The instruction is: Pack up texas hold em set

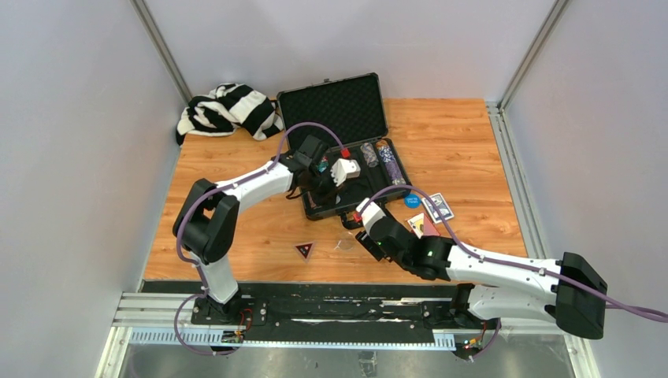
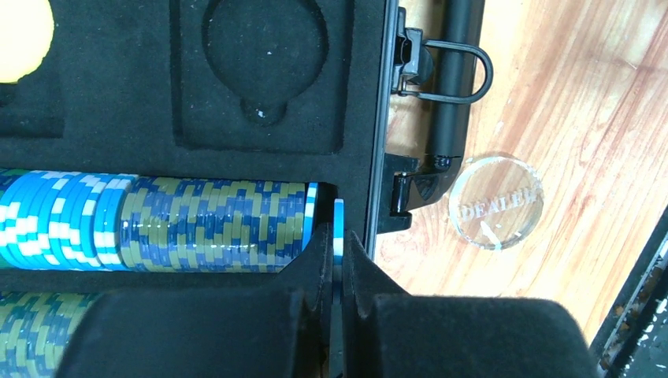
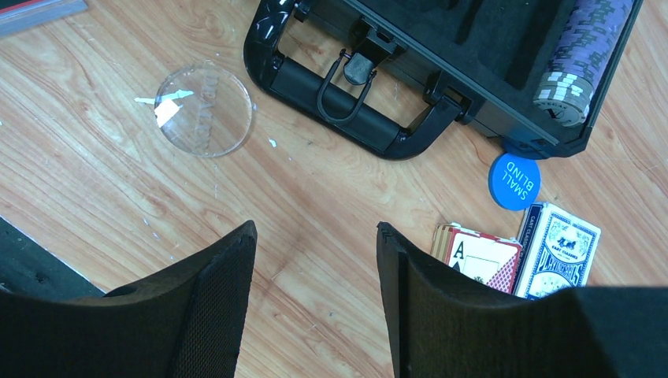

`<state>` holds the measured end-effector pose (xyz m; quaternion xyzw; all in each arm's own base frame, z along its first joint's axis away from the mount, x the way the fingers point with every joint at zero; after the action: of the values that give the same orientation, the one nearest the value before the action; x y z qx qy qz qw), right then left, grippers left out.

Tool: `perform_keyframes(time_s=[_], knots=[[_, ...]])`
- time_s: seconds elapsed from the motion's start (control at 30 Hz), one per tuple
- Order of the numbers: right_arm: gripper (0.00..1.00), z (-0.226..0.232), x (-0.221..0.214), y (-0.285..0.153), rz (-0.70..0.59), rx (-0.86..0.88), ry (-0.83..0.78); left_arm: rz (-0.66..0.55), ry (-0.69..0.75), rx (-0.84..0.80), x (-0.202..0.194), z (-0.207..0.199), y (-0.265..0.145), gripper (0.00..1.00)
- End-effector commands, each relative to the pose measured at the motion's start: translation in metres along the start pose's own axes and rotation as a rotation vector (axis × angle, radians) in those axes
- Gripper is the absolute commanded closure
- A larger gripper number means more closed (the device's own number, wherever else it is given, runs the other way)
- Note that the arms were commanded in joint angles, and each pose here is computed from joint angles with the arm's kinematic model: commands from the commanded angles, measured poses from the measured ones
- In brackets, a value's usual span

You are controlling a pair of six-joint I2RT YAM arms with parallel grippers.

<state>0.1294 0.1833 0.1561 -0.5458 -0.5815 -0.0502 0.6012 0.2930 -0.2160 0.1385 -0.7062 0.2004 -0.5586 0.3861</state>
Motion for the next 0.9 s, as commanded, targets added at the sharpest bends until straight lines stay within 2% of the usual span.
perform_keyframes(time_s=[0.0,0.37,0.53,0.67,0.87], knots=[[0.43,-0.0013,-0.0047,0.0045,0.012,-0.017,-0.007,-0.020,0.028,0.081,0.0120,0.0095,-0.0114,1.00],[0.43,-0.0012,-0.0052,0.0051,0.014,-0.018,-0.006,-0.031,0.049,0.088,0.0198,0.0023,-0.0178,1.00],[0.43,-0.0009,-0.0059,0.0057,0.018,-0.019,-0.008,0.018,0.035,0.096,0.0175,0.0005,-0.0151,0.92],[0.43,-0.0008,-0.0058,0.0057,0.017,-0.018,-0.007,0.050,0.015,0.108,0.0158,0.0031,-0.0128,0.91],[0.43,-0.0006,-0.0062,0.0060,0.018,-0.018,-0.007,0.036,0.019,0.113,0.0193,0.0013,-0.0149,0.89]])
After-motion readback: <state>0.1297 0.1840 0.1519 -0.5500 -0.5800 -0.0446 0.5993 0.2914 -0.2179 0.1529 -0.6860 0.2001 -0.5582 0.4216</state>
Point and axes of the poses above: each gripper's point midway between its finger pads, its own y axis out along the fingers, its own z axis along the line the jaws close on, x = y × z, the point moved 9 cm from there along -y, back along the fingers, and after that the axes turned 2 degrees about y, right-handed, at the moved point
